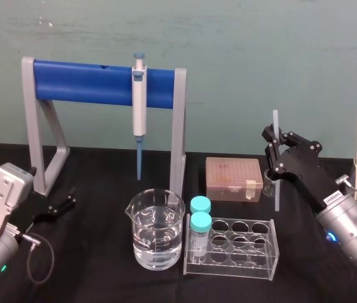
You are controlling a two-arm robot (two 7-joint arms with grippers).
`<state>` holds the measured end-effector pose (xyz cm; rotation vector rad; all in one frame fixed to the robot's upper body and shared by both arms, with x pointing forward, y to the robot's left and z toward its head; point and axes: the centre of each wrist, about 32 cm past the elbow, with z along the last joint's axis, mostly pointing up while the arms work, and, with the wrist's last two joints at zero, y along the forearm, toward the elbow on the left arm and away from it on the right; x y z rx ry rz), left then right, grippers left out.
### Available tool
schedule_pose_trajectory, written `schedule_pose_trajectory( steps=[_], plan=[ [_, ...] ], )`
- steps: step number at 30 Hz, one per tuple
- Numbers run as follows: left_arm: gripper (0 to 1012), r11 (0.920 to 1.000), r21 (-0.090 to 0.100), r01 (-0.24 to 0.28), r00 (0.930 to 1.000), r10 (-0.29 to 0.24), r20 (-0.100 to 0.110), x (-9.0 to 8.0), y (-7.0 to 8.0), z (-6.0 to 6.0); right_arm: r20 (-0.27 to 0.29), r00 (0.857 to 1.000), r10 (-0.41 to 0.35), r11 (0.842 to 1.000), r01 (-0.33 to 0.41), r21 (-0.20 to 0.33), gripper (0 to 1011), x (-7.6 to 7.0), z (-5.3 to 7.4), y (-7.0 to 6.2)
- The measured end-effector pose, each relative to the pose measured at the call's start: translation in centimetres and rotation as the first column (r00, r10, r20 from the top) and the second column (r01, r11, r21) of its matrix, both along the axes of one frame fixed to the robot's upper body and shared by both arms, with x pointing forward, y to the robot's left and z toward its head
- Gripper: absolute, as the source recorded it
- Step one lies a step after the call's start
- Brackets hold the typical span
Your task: Pick up the stirring rod with one hand, then place it down.
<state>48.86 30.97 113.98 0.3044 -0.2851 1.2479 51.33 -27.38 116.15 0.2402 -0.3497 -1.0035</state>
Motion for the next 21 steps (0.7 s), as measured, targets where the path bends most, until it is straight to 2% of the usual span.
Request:
schedule_pose_trajectory(
  steps=[21],
  plan=[
    [1001,1.0000,0.000,0.000,1.0000,0.000,0.000,0.00,0.00,0.00,0.000,1.000,0.000,1.000,0.000,0.000,72,0.00,0.00,0.00]
  ],
)
